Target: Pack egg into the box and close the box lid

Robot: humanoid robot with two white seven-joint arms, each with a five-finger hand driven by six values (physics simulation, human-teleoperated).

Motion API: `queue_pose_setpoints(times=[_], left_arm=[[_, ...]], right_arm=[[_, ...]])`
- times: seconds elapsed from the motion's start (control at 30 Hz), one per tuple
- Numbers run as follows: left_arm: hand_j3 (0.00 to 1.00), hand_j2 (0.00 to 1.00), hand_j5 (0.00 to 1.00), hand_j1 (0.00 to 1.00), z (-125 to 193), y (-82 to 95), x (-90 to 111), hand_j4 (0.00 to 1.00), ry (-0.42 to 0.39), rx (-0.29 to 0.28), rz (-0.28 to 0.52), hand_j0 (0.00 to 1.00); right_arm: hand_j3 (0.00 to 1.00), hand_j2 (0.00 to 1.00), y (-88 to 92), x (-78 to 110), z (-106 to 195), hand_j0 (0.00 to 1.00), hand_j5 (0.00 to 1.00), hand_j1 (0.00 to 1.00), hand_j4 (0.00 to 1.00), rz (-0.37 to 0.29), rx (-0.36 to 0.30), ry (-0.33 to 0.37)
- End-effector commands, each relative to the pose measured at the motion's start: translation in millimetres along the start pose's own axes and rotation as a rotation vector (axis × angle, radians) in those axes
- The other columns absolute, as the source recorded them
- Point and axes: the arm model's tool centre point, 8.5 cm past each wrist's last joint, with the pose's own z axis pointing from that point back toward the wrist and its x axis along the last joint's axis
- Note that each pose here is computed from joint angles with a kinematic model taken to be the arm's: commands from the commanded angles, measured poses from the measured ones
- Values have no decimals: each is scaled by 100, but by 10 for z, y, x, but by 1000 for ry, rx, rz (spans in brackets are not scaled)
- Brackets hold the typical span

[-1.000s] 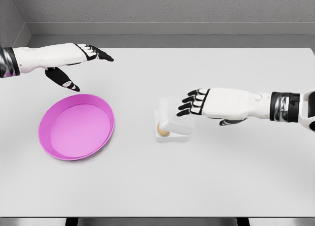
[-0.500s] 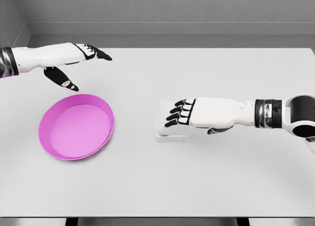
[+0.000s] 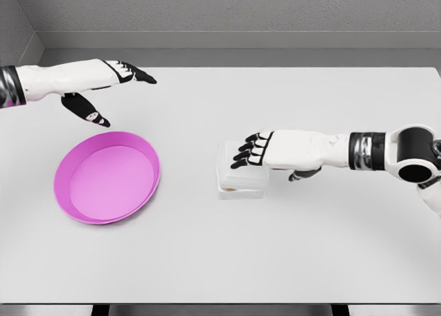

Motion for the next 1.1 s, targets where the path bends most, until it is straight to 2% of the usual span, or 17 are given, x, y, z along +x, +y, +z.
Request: queue_pose_setpoints(times=[0.0,0.2,0.43,0.7,0.87,1.07], left_arm=[[100,100,100,100,5,15,0,100,0,6,5,100],[100,100,100,100,5,9,0,100,-1,7,8,100],[100,100,100,100,5,9,0,100,-1,7,8,100],[100,100,100,100,7,8,-4,100,0,7,9,100],[100,100,100,100,7,8,-4,100,0,7,9,100],[100,100,100,100,7,8,-4,100,0,7,9,100]], right_arm=[[100,100,62,43,-86,100,100,100,100,6,24,-12],[100,100,115,66,-131,100,100,100,100,14,46,-17],[100,100,-86,-46,35,100,100,100,100,31,-14,31],[100,100,-185,176,-73,100,100,100,100,80,-24,-35],[100,100,-159,148,-71,100,100,100,100,71,-19,-28],[100,100,-42,154,-123,100,100,100,100,56,13,-35]])
